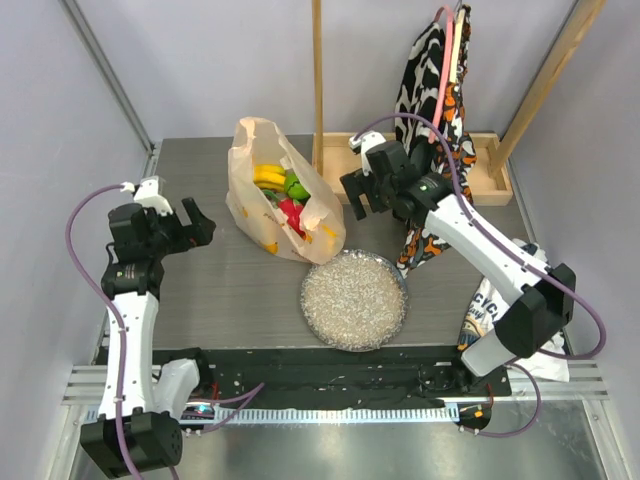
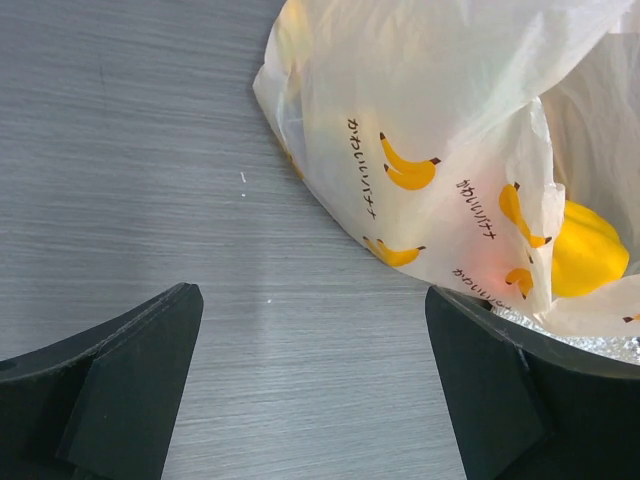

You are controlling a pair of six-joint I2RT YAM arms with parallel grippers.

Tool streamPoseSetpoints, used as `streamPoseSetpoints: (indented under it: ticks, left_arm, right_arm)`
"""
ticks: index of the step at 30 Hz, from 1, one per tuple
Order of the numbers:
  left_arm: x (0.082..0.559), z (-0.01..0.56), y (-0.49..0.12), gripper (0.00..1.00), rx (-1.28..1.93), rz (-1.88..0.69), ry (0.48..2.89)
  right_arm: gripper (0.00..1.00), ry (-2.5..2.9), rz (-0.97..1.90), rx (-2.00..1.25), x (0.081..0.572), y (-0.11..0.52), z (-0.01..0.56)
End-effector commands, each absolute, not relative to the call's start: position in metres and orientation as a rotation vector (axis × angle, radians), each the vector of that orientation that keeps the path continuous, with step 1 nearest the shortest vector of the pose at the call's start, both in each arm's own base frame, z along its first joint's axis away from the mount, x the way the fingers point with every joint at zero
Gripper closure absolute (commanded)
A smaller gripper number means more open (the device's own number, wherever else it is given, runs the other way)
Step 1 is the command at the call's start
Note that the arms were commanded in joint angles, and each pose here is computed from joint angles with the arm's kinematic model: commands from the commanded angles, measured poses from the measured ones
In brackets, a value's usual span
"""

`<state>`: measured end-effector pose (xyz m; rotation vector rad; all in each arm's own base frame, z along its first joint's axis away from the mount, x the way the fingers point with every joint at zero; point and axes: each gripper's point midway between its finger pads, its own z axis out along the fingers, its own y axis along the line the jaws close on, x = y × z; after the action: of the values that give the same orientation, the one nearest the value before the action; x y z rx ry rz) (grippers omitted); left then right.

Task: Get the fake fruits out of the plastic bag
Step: Adjust the distractor at the center of the board.

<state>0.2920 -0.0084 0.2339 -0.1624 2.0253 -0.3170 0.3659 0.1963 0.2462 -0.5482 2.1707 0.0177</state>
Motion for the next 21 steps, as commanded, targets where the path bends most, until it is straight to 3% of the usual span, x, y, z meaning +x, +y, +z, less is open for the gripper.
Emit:
streamPoseSetpoints:
  ticks: [1,4,8,12,18,21]
  left_arm:
    - [0.297,0.252,-0.011,0.01,-0.203,-0.398,1.983]
    - [0.300,0.257,-0.010,0.01,-0.208,-0.403,1.971]
    - [0.303,0.262,-0.022,0.02,-0.161,-0.481,1.960]
    - [0.300,0.284,-0.046,0.04,-0.091,-0.637,1.916]
    - [0.296,0.296,-0.063,0.04,0.008,-0.736,1.894]
    - [0.297,0.300,-0.067,0.04,0.024,-0.755,1.891]
  right_arm:
    - [0.03,2.066,0.126,-0.514,0.389,0.228,0.263]
    - [0.06,2.010,0.113,-0.625,0.406,0.242,0.279]
    - [0.14,1.896,0.034,-0.483,0.445,0.241,0.338]
    - [0.14,1.851,-0.016,-0.339,0.486,0.225,0.353]
    - [0.14,1.836,-0.234,-0.112,0.561,0.131,0.347]
    - [0.14,1.812,-0.341,0.011,0.575,0.076,0.350]
